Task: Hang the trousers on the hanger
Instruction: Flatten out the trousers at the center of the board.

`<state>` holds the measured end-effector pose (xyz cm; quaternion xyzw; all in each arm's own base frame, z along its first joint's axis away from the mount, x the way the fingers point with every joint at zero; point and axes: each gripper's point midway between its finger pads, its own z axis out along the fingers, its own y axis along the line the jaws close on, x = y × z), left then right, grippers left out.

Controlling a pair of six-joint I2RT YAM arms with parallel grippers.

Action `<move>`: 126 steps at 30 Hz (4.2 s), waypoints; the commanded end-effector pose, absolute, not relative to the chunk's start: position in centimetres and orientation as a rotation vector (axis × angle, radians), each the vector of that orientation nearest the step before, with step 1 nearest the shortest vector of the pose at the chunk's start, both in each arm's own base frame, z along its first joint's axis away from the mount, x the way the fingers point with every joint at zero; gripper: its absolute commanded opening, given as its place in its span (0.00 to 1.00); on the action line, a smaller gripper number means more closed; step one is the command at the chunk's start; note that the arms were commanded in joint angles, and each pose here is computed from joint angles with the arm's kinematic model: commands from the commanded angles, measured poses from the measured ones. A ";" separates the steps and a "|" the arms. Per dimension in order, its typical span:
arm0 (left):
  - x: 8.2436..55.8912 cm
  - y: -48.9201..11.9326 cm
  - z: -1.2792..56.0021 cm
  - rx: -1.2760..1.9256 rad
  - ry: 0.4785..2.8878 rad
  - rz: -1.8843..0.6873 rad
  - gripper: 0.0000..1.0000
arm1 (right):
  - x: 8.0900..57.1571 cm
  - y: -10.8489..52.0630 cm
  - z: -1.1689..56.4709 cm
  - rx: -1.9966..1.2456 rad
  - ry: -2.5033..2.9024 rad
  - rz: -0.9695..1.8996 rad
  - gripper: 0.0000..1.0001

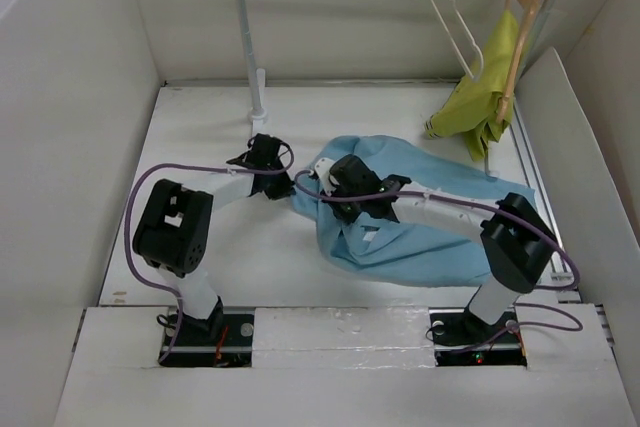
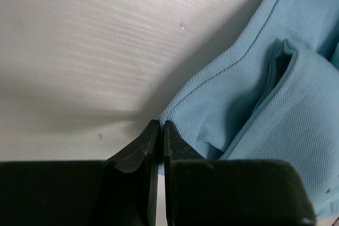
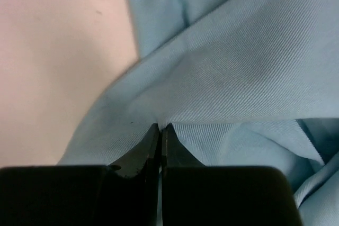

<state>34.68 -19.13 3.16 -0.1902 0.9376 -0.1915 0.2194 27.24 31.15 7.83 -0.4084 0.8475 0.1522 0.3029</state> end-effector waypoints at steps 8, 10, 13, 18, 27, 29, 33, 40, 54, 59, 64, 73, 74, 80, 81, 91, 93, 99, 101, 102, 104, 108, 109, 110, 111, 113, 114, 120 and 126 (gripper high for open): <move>40.4 -16.6 15.6 -0.567 2.253 -0.581 0.00 | 12.2 37.4 21.0 -1.537 1.680 0.867 0.00; 41.0 -16.4 17.2 -0.560 2.221 -0.574 0.00 | 10.0 36.7 20.4 -1.615 1.665 0.950 0.00; 42.4 -15.4 21.1 -0.561 2.132 -0.516 0.00 | 7.4 36.1 16.9 -1.726 1.664 1.073 0.00; 43.1 -12.2 30.2 -0.583 1.931 -0.416 0.00 | 7.7 36.8 10.5 -1.861 1.789 1.032 0.00; 42.2 -9.1 37.4 -0.586 1.876 -0.242 0.00 | 9.7 35.4 13.5 -1.806 1.775 0.868 0.12; 41.1 -8.8 37.3 -0.594 1.875 -0.196 0.00 | 11.3 34.2 15.5 -1.698 1.780 0.835 0.17; 38.7 -7.3 39.0 -0.590 1.819 -0.206 0.00 | 13.6 31.7 16.8 -1.563 1.830 0.807 0.58; 41.2 -4.5 35.1 -0.616 1.920 -0.031 0.00 | 17.8 27.2 20.3 -1.360 1.862 0.666 0.67; 49.9 6.3 25.0 -0.847 2.084 0.197 0.87 | 23.6 9.6 20.1 -0.566 2.141 0.273 0.42; 44.6 4.2 22.5 -0.861 2.037 0.025 0.76 | 25.4 3.2 17.3 -0.277 2.233 0.122 0.66; 39.8 2.9 13.6 -0.968 2.160 -0.041 0.69 | 28.4 -0.2 15.5 -0.109 2.217 0.192 0.70; 41.4 3.9 10.1 -1.071 2.207 -0.057 0.73 | 28.7 -2.1 14.5 -0.073 2.225 0.221 0.73; 41.5 4.0 8.1 -1.094 2.257 -0.051 0.73 | 28.6 -1.5 14.3 -0.089 2.229 0.260 0.73; 42.8 3.8 4.0 -1.161 2.327 -0.067 0.71 | 28.1 -0.4 12.9 -0.137 2.236 0.334 0.73; 43.0 3.6 3.8 -1.166 2.331 -0.081 0.69 | 28.0 -0.6 12.7 -0.138 2.245 0.319 0.73; 44.6 6.0 9.5 -1.173 2.179 -0.051 0.00 | 29.1 -2.0 11.8 -0.013 2.243 0.315 0.73; 44.2 6.5 14.0 -1.147 2.065 -0.060 0.00 | 29.6 -2.0 12.0 0.019 2.227 0.331 0.73; 39.6 8.0 17.3 -1.229 1.919 -0.020 0.00 | 30.4 -2.3 12.7 0.042 2.196 0.323 0.73; 37.8 11.1 18.4 -1.305 1.835 0.068 0.00 | 30.2 -3.1 12.6 0.068 2.206 0.277 0.73; 36.7 12.1 20.7 -1.325 1.764 0.084 0.00 | 30.1 -3.2 12.3 0.081 2.215 0.272 0.74; 35.8 13.7 24.4 -1.302 1.646 0.128 0.00 | 30.2 -3.3 11.5 0.102 2.226 0.279 0.74; 33.9 16.5 26.8 -1.313 1.544 0.335 0.00 | 31.5 -3.0 10.8 0.172 2.216 0.348 0.74; 34.0 16.5 25.6 -1.323 1.579 0.348 0.00 | 31.7 -3.0 10.8 0.172 2.214 0.351 0.74; 34.2 16.3 24.0 -1.329 1.626 0.356 0.00 | 32.2 -3.3 11.2 0.174 2.212 0.348 0.75; 33.7 16.0 21.1 -1.364 1.708 0.393 0.01 | 32.4 -3.4 11.5 0.168 2.207 0.338 0.75; 33.0 15.4 18.6 -1.439 1.745 0.389 0.13 | 32.4 -4.2 11.9 0.179 2.219 0.283 0.75; 32.1 15.5 17.2 -1.458 1.774 0.407 0.14 | 32.5 -5.2 12.7 0.193 2.207 0.239 0.75; 32.6 14.9 21.2 -1.402 1.656 0.274 0.76 | 32.1 -10.3 11.5 0.362 2.214 0.119 0.76; 36.4 8.1 24.5 -1.129 1.728 -0.073 0.74 | 34.7 -13.1 9.0 0.371 2.303 0.102 0.80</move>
